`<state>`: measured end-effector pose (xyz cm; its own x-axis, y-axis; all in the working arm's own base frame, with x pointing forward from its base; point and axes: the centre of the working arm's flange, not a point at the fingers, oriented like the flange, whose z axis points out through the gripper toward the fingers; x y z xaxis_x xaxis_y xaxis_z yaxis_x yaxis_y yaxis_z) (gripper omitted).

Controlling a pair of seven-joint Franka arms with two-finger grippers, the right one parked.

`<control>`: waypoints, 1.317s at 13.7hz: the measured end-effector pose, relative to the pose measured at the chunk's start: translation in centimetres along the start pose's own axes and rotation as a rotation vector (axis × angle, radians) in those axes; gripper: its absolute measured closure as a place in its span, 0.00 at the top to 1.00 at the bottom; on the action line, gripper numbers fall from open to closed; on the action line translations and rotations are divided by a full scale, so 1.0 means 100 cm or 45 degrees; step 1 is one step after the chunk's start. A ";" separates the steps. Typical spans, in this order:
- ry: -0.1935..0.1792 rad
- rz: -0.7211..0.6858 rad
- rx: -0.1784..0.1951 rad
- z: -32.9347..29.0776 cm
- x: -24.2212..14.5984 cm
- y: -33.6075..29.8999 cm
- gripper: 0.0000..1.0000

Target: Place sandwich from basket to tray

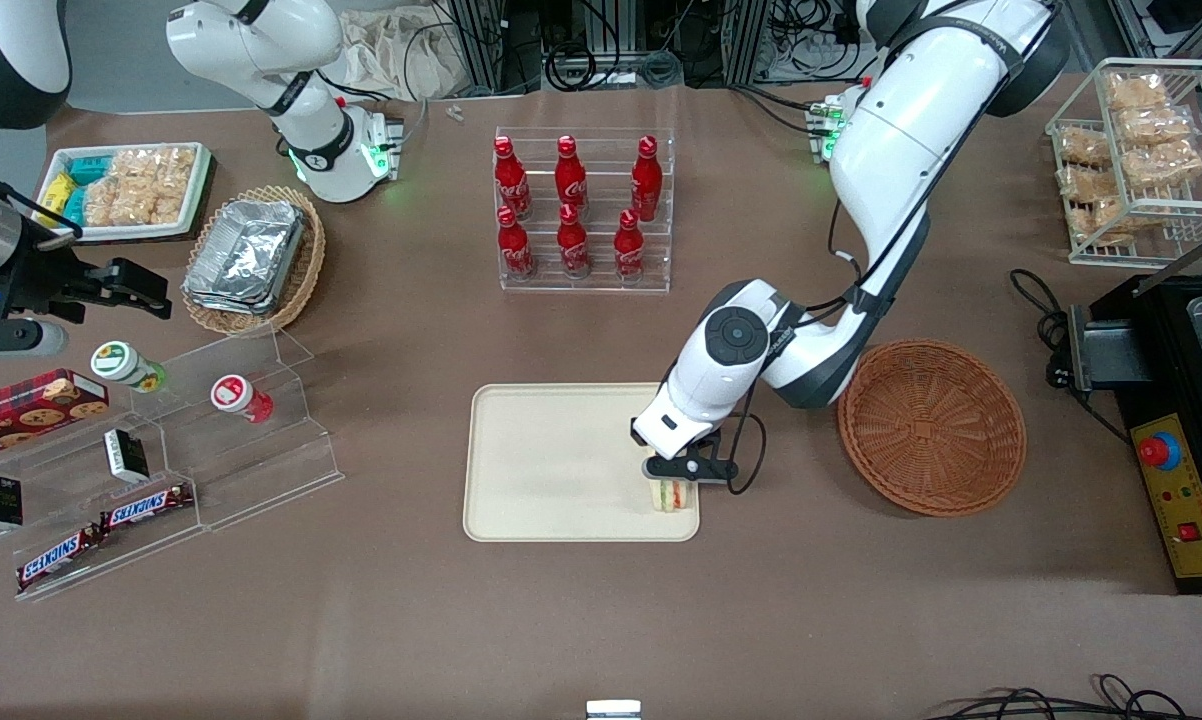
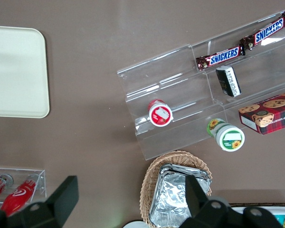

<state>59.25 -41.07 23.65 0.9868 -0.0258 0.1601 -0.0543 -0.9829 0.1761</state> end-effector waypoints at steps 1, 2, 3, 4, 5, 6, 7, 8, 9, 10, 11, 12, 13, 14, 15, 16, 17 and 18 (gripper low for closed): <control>0.010 0.015 0.004 0.004 0.000 0.000 0.42; 0.030 0.014 -0.013 0.005 0.001 0.000 0.51; 0.059 0.002 -0.035 0.003 0.005 0.000 0.62; 0.086 -0.028 -0.054 0.000 0.009 -0.001 0.74; 0.106 -0.075 -0.065 -0.005 0.016 -0.003 0.82; 0.129 -0.119 -0.074 -0.015 0.024 -0.006 0.93; 0.148 -0.144 -0.070 -0.032 0.032 -0.007 1.00; 0.133 -0.150 -0.022 -0.055 0.036 -0.008 1.00; 0.087 -0.153 0.066 -0.083 0.037 -0.011 1.00; 0.051 -0.164 0.146 -0.114 0.037 -0.018 1.00; 0.034 -0.185 0.192 -0.148 0.038 -0.023 1.00; 0.013 -0.202 0.215 -0.181 0.036 -0.028 1.00; -0.021 -0.209 0.231 -0.212 0.035 -0.038 1.00; -0.072 -0.205 0.235 -0.243 0.034 -0.054 1.00; -0.130 -0.189 0.236 -0.274 0.034 -0.078 1.00; -0.196 -0.162 0.246 -0.305 0.031 -0.107 1.00; -0.252 -0.137 0.259 -0.334 0.027 -0.136 1.00; -0.291 -0.130 0.275 -0.362 0.021 -0.163 1.00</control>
<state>56.69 -18.46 56.23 0.9956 0.0584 -0.0738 0.0561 -0.9979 -0.0339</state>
